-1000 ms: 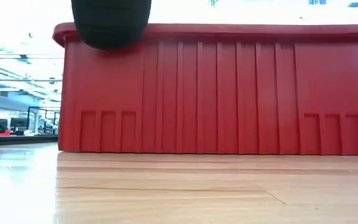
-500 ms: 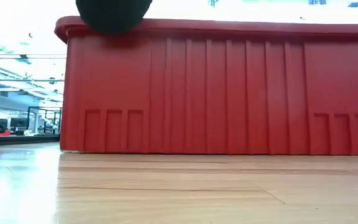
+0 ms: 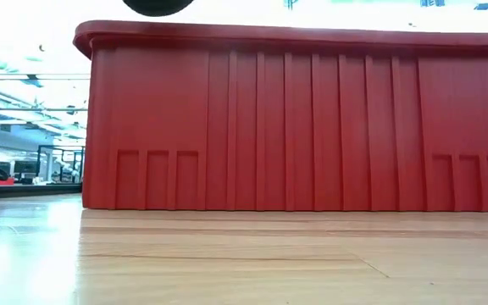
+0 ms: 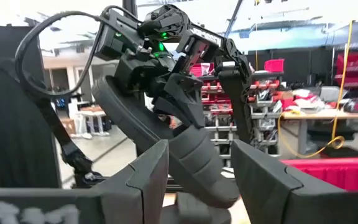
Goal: Pick and place slides into bin
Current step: Put the right black slide into the bin
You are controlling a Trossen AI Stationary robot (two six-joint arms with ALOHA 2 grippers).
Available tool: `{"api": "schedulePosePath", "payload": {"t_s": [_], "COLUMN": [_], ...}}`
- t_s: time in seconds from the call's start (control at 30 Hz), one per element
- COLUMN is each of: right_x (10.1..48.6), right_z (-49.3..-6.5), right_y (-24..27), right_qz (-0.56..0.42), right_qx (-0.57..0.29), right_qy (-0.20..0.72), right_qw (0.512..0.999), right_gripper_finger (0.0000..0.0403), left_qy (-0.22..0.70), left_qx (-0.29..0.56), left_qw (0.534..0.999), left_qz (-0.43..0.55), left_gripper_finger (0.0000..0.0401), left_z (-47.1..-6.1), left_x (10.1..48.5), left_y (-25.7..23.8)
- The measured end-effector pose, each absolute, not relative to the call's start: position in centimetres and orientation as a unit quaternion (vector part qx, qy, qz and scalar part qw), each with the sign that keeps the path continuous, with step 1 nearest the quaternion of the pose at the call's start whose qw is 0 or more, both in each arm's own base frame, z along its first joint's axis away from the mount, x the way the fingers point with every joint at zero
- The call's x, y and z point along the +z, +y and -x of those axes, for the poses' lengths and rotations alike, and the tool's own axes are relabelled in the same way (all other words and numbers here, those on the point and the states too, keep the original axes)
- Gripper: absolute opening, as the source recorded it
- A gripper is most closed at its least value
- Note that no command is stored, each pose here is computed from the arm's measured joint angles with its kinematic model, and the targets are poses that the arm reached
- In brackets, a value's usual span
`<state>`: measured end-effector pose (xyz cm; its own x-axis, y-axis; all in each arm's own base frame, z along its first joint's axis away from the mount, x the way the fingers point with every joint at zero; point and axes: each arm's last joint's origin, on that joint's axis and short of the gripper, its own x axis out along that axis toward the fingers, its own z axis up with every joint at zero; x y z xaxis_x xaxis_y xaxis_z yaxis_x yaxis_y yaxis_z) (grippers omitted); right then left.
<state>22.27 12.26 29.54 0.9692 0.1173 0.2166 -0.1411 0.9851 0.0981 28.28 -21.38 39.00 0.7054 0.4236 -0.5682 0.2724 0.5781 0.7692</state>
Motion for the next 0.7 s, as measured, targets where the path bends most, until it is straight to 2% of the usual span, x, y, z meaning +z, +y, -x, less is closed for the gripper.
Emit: {"api": "schedulePosePath", "payload": {"t_s": [0.43, 0.7], "right_x": [29.5, 29.0], "right_z": [-22.4, -23.3], "right_y": [12.0, 10.5], "right_qz": [-0.102, -0.135], "right_qx": [0.064, 0.033], "right_qy": [-0.1, -0.083], "right_qw": [0.988, 0.987], "right_gripper_finger": [0.0167, 0.0169], "left_qy": [0.34, 0.366], "left_qx": [0.157, 0.171], "left_qw": [0.696, 0.608], "left_qz": [-0.613, -0.684], "left_gripper_finger": [0.0003, 0.0004], "left_z": [-28.7, -29.7], "left_x": [39.9, 40.1], "left_y": [-20.7, -19.2]}}
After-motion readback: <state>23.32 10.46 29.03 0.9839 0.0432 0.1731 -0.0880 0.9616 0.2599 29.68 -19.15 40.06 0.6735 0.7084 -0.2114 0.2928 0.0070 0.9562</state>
